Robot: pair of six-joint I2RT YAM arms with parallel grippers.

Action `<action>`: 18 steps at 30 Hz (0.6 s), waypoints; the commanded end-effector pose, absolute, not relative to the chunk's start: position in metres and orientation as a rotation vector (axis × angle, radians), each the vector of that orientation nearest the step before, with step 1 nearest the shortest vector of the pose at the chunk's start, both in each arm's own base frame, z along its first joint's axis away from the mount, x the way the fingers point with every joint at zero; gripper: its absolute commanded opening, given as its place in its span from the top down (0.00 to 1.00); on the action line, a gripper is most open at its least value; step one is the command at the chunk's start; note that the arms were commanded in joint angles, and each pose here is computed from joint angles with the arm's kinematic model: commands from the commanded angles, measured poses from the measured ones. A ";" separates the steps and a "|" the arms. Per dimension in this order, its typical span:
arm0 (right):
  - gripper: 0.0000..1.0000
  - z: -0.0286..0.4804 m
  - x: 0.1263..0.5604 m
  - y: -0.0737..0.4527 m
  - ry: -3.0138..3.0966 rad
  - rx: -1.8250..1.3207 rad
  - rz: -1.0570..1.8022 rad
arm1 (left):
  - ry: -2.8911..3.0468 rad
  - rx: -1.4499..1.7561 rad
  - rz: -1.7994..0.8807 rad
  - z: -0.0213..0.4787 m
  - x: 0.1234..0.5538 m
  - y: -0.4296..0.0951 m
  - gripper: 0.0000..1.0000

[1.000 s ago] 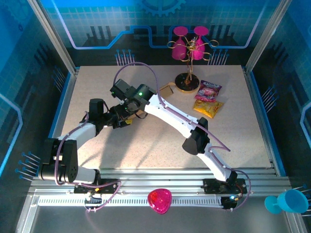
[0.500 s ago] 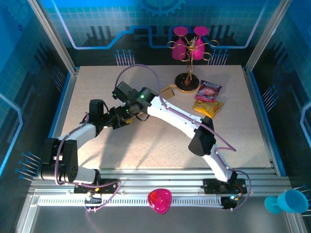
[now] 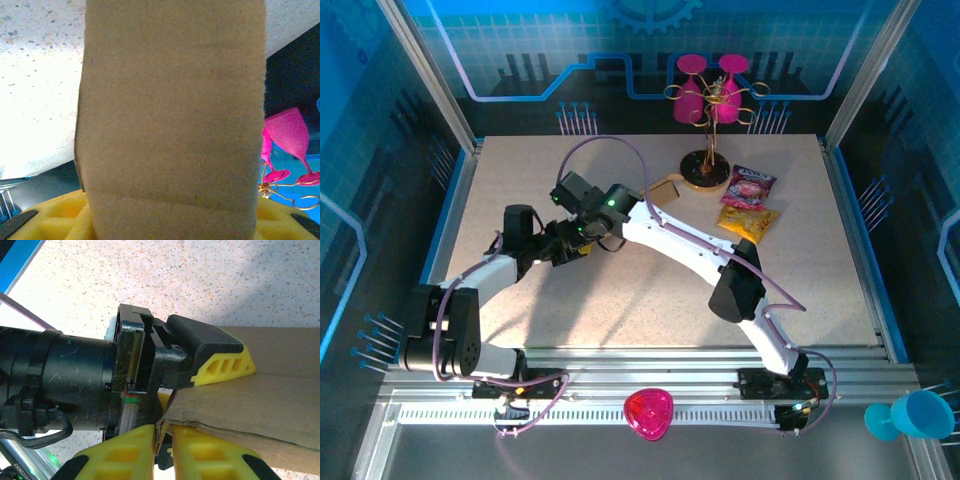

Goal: Fold the paper box

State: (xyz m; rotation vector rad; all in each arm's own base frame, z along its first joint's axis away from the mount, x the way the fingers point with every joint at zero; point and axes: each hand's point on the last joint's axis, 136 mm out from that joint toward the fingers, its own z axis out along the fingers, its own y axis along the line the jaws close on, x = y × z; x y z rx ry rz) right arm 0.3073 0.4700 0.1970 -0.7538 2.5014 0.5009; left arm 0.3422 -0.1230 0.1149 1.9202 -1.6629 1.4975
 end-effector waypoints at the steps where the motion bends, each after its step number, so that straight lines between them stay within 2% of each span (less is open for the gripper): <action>1: 0.89 0.208 0.314 0.470 2.458 -0.734 0.470 | -1.520 2.007 1.380 0.100 0.333 -0.122 0.54; 4: 1.00 0.207 0.319 0.464 2.456 -0.760 0.388 | -1.519 2.006 1.377 0.099 0.333 -0.122 0.51; 10: 1.00 0.214 0.321 0.460 2.421 -0.832 0.338 | -1.516 2.004 1.374 0.096 0.334 -0.122 0.43; 18: 1.00 0.216 0.320 0.462 2.396 -0.917 0.328 | -1.515 1.999 1.374 0.094 0.337 -0.123 0.39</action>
